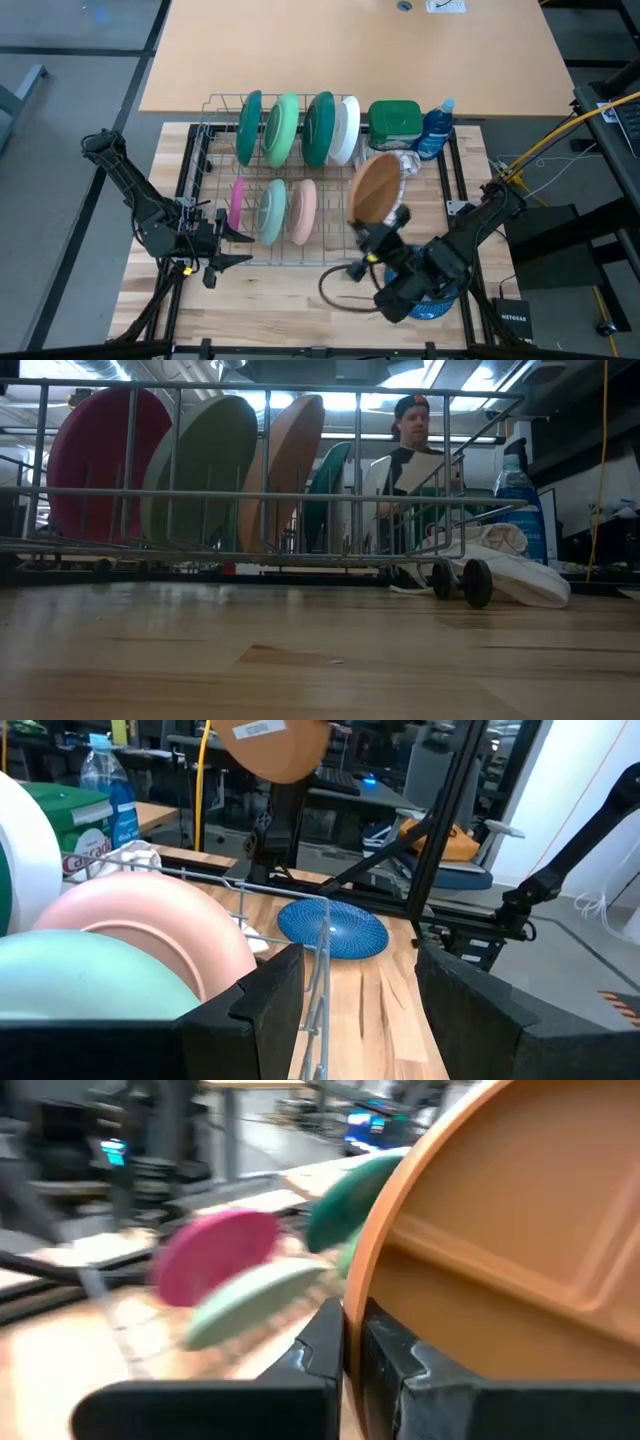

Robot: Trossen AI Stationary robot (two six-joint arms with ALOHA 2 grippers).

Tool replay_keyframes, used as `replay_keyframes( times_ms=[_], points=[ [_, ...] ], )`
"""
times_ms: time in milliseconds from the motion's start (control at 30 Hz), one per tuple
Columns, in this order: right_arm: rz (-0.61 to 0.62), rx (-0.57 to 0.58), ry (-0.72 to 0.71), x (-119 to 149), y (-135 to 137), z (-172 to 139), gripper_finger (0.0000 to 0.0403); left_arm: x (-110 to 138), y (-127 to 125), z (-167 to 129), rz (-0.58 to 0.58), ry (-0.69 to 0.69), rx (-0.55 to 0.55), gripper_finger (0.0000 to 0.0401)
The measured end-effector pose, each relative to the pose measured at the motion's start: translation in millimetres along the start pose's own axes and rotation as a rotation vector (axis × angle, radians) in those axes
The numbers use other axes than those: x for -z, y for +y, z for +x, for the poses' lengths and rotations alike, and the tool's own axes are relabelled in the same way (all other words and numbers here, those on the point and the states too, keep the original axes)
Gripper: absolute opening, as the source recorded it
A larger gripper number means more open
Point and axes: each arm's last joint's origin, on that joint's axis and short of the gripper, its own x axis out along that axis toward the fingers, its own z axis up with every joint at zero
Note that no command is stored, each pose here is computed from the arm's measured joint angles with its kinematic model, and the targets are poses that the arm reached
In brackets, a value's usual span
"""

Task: Sort dishes
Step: Put the brown plate in the dish rack

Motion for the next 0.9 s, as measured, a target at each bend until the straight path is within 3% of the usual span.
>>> replay_keyframes(
  times_ms=[133, 200, 367, 733, 900],
  points=[
    [-0.028, 0.102, 0.016, 7.7, -24.9, -4.4, 0.0017, -0.1, 0.1, 0.0, -0.002, -0.001, -0.003, 0.0184],
    [0.009, 0.123, -0.006, 9.8, -28.2, -3.8, 0.0017, -0.1, 0.1, 0.0, -0.002, -0.002, -0.005, 0.0184],
    [-0.051, 0.167, -0.012, 22.2, -40.2, 4.2, 0.0017, -0.1, 0.8, 1.0, -0.011, -0.003, -0.012, 0.0184],
    [0.099, 0.301, -0.089, 68.6, -76.8, 33.5, 0.0017, 1.5, 5.3, 8.9, -0.007, -0.001, -0.058, 0.0184],
    [0.234, 0.323, -0.220, 86.5, -86.3, 46.6, 0.0017, 3.1, 8.1, 14.2, -0.001, 0.002, -0.087, 0.0184]
  ],
)
